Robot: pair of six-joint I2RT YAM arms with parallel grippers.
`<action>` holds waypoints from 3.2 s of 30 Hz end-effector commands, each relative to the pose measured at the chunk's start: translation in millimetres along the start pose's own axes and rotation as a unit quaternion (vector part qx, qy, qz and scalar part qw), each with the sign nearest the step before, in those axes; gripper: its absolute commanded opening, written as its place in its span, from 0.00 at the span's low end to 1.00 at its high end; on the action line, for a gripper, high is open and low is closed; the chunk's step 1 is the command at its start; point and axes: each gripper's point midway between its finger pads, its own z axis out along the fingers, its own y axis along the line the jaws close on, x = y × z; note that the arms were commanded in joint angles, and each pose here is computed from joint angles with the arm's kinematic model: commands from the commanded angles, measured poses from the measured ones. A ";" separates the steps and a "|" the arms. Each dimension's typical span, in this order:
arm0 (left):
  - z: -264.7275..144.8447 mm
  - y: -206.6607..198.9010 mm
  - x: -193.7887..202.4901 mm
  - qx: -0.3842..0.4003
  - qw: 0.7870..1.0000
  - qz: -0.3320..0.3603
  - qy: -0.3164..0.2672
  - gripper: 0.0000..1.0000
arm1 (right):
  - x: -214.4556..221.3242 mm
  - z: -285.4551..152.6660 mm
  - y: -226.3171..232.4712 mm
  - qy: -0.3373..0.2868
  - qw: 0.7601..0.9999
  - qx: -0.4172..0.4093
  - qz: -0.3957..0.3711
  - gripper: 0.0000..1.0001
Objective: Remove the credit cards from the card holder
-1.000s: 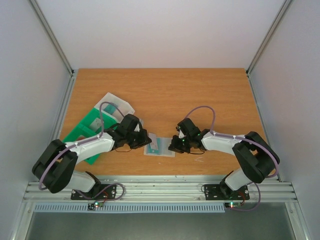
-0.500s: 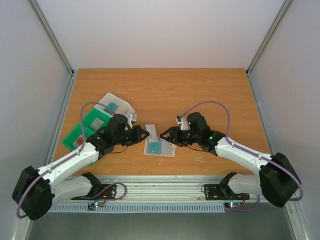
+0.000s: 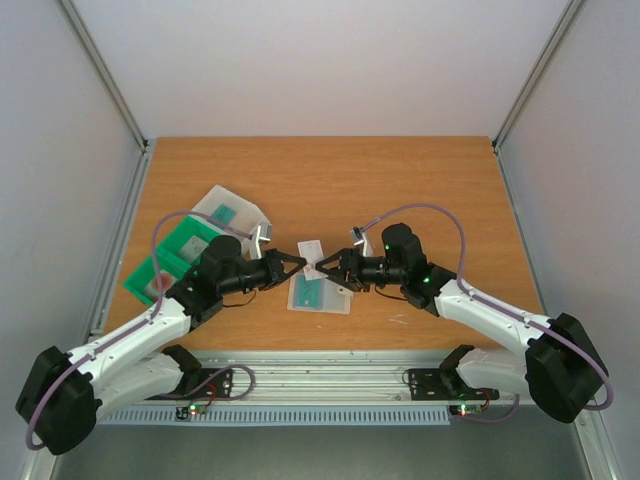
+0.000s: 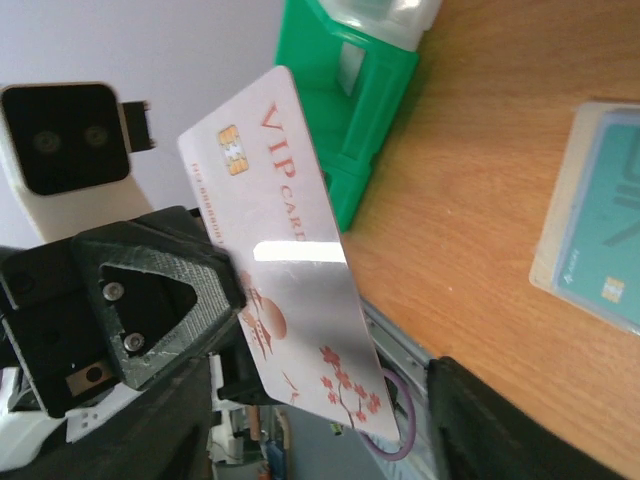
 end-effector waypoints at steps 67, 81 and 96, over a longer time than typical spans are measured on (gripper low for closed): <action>-69.6 -86.8 49.8 0.098 0.975 0.152 0.127 0.00 | 85.8 -57.8 71.1 0.171 0.947 -0.079 -0.260 0.12; -98.6 -29.7 -22.8 -0.111 0.975 0.160 -0.106 0.00 | 47.8 -63.0 62.3 0.043 0.967 0.003 -0.252 0.98; -159.6 45.0 -94.4 -0.337 0.874 0.105 -0.335 0.00 | 47.3 -67.9 61.6 0.026 0.970 0.004 -0.241 0.99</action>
